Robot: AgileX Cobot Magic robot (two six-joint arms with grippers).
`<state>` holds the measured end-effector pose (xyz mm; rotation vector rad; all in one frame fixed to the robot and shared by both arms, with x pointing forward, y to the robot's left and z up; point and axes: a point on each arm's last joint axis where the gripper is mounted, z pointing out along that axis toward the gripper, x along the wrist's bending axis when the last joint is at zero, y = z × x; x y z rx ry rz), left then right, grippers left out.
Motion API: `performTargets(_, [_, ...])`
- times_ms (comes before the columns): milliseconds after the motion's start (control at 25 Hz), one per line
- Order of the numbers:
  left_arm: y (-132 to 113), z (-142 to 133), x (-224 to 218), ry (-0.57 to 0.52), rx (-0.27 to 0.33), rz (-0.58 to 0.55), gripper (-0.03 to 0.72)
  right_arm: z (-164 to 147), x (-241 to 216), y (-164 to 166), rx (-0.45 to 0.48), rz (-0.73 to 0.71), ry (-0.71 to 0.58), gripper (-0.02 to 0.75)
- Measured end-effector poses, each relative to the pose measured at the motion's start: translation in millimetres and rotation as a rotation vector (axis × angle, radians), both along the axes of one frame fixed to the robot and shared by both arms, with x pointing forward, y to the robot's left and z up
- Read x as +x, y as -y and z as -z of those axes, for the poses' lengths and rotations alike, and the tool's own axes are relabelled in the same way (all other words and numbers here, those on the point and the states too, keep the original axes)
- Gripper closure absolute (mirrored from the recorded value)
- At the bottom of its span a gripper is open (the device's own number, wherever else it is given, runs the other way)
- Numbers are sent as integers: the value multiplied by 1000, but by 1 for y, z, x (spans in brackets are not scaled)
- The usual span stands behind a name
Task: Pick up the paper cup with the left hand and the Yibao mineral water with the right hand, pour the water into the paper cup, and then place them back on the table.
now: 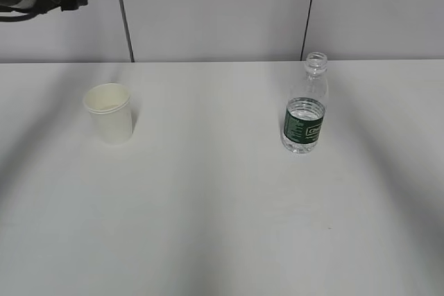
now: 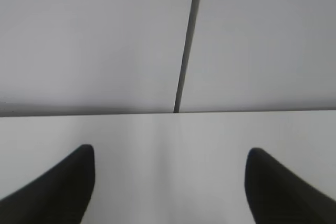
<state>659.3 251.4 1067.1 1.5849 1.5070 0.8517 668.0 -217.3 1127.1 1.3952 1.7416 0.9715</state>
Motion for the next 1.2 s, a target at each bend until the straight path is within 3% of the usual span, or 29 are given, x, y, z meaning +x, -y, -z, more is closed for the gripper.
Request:
performTargets(400, [-4,-29,-4,-193,20,-44,158,-17,-10,8,-33,36,-170,147])
performTargets(800, [-6,-18,-15,-369,42,-64,171,-21,-17,10,-49,49,-259,148])
performTargets(1200, [-8,-12,-24,-537,65,-83,174,-12,-28,21,-67,91,-438,150])
